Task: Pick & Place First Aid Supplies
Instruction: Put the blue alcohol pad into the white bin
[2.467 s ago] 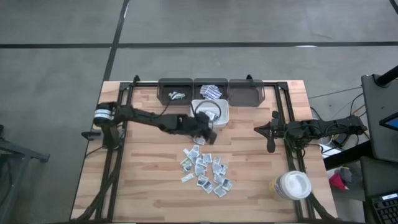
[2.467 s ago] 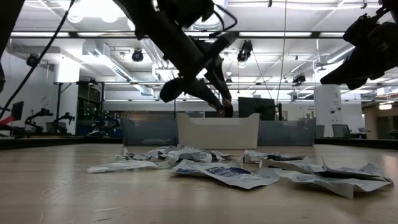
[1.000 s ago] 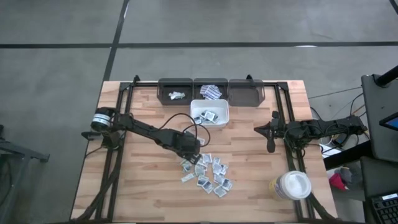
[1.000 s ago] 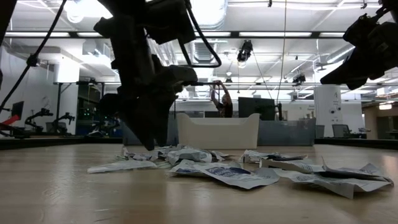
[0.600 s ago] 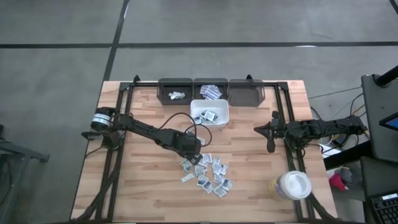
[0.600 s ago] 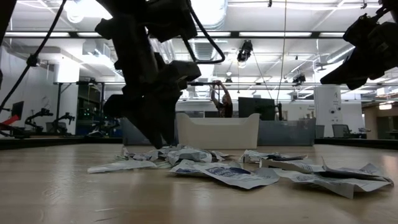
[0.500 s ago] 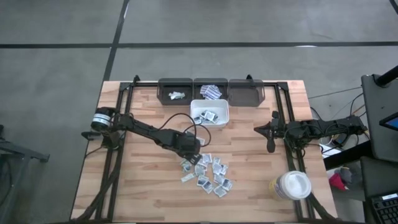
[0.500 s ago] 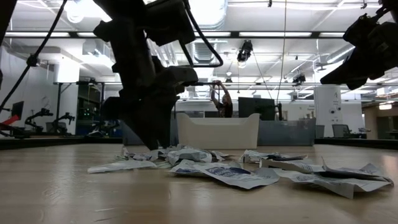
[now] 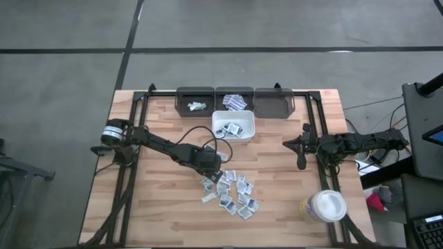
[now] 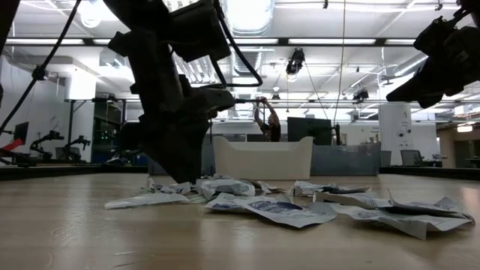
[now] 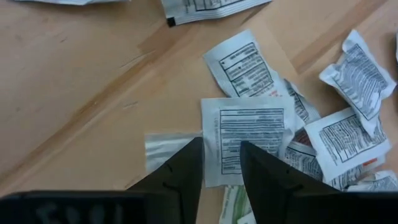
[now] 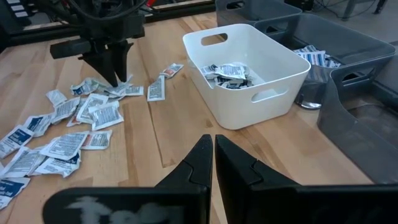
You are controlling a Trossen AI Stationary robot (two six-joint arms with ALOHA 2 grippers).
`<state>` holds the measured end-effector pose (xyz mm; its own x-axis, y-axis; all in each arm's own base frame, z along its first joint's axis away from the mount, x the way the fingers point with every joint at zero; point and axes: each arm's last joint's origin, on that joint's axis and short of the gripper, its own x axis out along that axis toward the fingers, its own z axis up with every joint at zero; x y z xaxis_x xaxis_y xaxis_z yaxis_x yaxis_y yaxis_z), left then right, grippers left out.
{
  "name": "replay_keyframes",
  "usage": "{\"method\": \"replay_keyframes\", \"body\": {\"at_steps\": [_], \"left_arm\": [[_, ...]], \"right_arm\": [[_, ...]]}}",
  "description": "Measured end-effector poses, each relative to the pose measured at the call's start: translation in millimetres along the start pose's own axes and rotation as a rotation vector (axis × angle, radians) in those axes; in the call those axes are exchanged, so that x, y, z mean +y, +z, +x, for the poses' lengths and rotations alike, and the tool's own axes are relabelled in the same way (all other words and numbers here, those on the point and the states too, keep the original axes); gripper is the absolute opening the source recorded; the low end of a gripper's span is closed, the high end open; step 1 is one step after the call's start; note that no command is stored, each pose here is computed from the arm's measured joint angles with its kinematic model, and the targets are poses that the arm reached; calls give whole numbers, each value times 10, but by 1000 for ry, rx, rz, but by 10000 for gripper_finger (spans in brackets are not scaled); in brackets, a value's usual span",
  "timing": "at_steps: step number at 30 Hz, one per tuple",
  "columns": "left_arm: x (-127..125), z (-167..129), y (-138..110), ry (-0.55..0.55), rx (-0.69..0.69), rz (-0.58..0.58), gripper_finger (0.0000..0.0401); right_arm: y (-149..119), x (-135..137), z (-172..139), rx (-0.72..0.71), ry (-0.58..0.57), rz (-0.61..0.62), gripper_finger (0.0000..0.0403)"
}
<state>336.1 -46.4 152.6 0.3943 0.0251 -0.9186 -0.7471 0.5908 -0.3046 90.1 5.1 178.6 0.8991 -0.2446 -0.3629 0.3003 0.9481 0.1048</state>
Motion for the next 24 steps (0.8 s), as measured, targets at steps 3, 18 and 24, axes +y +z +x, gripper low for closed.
{"method": "replay_keyframes", "body": {"at_steps": [3, 18, 24], "left_arm": [[7, 55, -8, 1, -1, -12, 117], [-84, 204, -2, -44, -98, -63, 5], [-120, 175, 27, -44, -121, -35, 1]], "right_arm": [[0, 0, 0, 0, 0, 0, 18], [0, 0, 0, 0, 0, 0, 18], [0, 0, 0, 0, 0, 0, 18]]}}
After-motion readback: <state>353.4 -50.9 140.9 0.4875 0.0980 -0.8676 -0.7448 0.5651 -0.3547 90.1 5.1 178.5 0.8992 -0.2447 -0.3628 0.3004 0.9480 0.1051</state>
